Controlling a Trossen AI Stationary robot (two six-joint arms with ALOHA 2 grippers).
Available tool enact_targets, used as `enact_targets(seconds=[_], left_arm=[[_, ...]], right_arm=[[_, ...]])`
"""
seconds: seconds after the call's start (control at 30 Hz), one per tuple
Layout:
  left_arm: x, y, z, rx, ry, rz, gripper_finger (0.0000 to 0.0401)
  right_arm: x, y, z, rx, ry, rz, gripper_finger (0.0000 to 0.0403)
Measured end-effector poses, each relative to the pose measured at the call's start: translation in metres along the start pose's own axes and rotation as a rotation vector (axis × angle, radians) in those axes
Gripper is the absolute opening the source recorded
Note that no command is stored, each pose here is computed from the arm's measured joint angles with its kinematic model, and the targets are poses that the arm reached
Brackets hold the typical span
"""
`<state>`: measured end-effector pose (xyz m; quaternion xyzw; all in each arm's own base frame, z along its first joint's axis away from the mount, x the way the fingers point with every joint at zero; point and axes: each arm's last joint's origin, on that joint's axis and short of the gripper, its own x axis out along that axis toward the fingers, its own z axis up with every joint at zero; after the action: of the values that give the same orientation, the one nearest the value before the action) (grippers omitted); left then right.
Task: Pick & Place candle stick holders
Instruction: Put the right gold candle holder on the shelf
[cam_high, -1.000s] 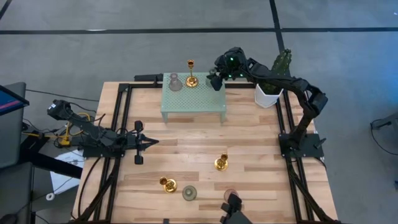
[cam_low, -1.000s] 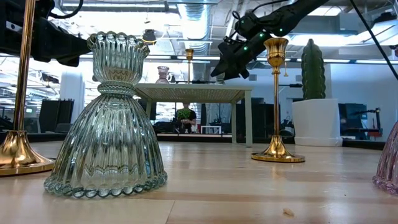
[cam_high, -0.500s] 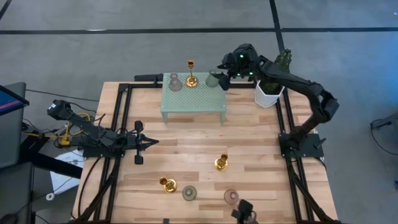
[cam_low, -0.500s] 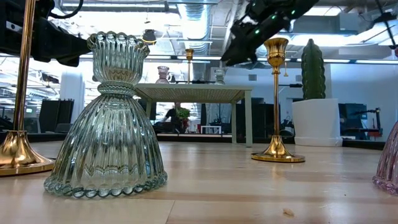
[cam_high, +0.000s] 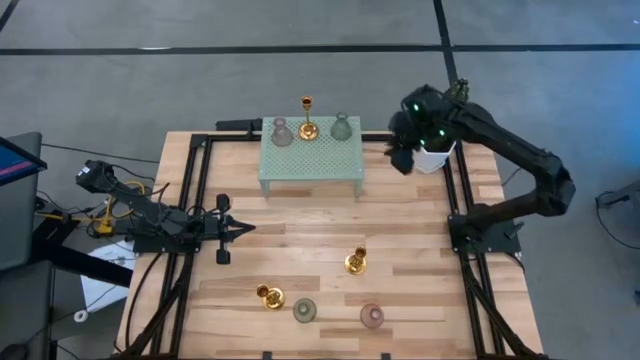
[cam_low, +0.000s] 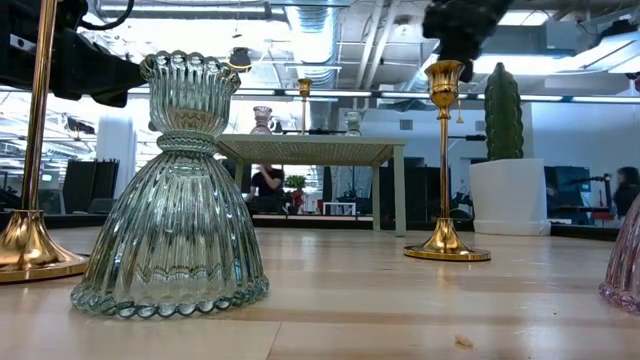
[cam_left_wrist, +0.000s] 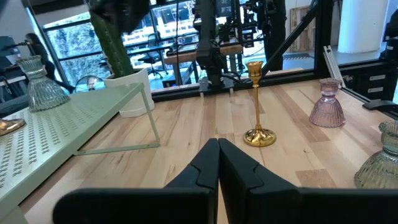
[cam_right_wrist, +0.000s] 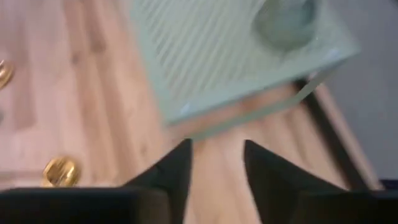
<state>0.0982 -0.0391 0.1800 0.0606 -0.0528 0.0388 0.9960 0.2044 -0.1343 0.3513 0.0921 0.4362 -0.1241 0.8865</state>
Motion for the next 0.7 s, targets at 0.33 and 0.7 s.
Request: enact_targets(seconds=[0.33, 0.7], left_arm=[[0.000, 0.000, 0.000, 0.000, 0.000, 0.000, 0.0006], [0.000, 0.000, 0.000, -0.021, -0.003, 0.001, 0.0006]], right_arm=[[0.020, 0.058, -0.077, -0.185, -0.082, 0.139, 0.0006], [0.063, 0.098, -0.175, -0.152, -0.513, 0.388, 0.0001]])
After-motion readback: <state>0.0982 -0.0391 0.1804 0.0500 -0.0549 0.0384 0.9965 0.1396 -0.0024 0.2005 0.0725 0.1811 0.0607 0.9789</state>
